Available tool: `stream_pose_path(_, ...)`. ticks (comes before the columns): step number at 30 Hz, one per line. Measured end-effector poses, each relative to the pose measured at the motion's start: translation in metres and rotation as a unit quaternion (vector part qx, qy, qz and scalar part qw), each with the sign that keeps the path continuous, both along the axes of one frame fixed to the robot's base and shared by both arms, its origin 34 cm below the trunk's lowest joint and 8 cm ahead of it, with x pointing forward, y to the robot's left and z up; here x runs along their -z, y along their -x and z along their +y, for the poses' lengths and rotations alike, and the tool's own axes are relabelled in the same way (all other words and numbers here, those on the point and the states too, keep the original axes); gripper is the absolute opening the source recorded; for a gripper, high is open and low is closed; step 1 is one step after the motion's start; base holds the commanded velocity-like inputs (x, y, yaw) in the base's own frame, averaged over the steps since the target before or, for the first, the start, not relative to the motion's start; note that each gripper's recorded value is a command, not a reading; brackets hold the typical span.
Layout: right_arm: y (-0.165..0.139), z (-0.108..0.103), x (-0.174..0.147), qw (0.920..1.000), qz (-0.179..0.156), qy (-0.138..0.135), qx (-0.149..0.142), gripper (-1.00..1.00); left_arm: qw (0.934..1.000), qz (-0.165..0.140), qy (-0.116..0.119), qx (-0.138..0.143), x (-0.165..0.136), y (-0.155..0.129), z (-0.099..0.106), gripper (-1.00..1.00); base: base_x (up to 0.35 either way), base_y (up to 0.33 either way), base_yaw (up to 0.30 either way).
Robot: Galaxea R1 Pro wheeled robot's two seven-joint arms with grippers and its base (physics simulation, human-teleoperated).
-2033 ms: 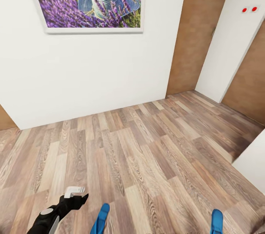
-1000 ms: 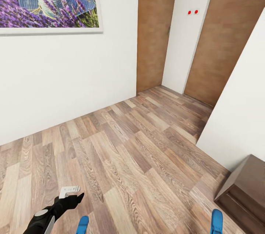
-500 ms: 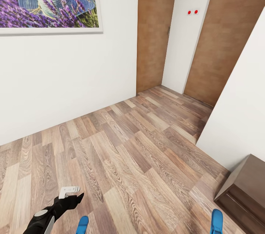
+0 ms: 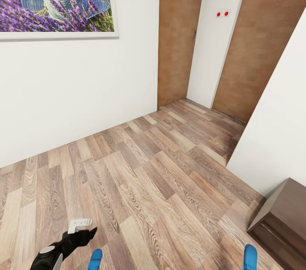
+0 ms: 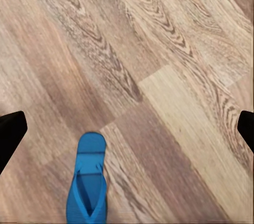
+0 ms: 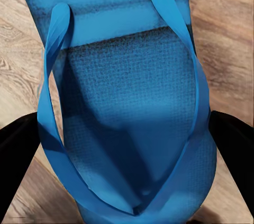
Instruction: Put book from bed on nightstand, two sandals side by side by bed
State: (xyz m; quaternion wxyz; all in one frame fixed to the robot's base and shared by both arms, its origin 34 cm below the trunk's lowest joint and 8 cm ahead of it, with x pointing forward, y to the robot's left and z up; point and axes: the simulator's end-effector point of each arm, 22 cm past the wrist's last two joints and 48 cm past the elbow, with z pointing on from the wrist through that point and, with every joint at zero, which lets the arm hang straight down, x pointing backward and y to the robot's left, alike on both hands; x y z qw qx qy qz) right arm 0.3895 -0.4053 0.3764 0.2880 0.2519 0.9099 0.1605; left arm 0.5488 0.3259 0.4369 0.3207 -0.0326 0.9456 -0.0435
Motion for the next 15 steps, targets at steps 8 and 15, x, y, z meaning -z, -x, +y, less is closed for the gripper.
stream_pose_path(8,0.051,0.005,0.02,0.9977,0.062,-0.01,0.026,-1.0,0.9996,0.005,0.027,-0.001,0.0,0.004,-0.011,1.0,0.0,0.0,0.0)
stream_pose_path(15,0.052,0.008,0.02,0.997,0.07,-0.021,0.025,-1.0,0.999,0.0,0.042,-0.012,-0.001,0.002,-0.013,1.0,0.0,0.0,0.0)
